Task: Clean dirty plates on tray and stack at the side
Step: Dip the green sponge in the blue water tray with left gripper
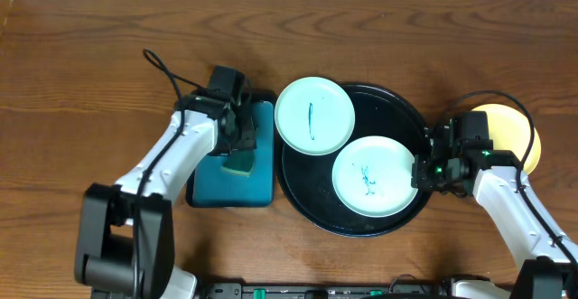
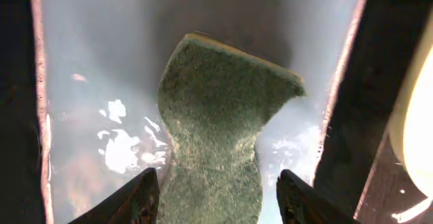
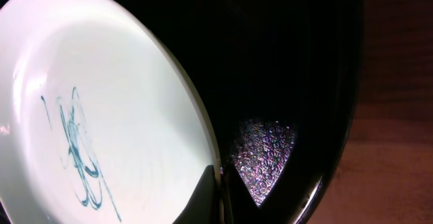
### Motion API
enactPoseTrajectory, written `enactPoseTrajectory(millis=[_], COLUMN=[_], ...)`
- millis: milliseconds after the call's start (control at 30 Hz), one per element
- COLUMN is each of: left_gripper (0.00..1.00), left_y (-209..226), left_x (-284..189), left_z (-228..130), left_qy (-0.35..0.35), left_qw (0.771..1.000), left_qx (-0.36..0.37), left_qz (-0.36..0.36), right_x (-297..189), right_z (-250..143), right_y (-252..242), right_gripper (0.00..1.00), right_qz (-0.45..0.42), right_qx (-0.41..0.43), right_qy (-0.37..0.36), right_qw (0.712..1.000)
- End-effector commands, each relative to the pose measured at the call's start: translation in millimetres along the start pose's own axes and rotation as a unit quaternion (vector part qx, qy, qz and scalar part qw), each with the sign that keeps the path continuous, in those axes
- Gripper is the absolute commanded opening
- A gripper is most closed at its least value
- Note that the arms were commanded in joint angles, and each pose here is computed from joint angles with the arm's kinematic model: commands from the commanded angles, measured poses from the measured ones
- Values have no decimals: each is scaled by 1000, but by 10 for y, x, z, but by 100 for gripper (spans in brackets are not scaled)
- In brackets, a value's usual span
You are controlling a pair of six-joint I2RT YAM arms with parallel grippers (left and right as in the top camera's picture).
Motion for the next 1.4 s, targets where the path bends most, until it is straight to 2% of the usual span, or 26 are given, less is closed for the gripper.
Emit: enactPoseTrajectory(millis=[0,133,567,833,1133,1233,1367], left_gripper=[57,50,47,40,23,8,7], left_y=[15,24,39,12,42,52,44], left_x=[5,31,207,379,561,602,547], left_z=[-24,-59,-136,-160,-242,-265,-239], left_qy=[5,9,24,42,72,79,71], left_qw=[1000,1000,1000,999,997,997,997], left_qx=[-3,-3,-3,-4,-5,-6,-6], left_qz=[0,1,3,-6,2,4,2], right_x=[17,17,17,17,17,17,17], right_z=[-30,-29,-29,-28,-29,-30,-29], right_y=[33,33,34,34,33,33,33], right_gripper=[1,1,1,1,1,1,1], right_qz=[5,4,5,5,4,5,4], right_qx=[0,0,0,0,0,0,0], right_qy=[6,5,5,5,5,6,6], right_qw=[1000,1000,1000,1000,1000,1000,1000])
Point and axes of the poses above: each gripper's point midway between its finger pads, its own x axis out along the fingers, its own y axis along the line the jaws close on, z = x × y, the point moved 3 cm from there along -x, back along the fingers, and after that the axes turned 8 degrees about x, right-handed, at the moved point
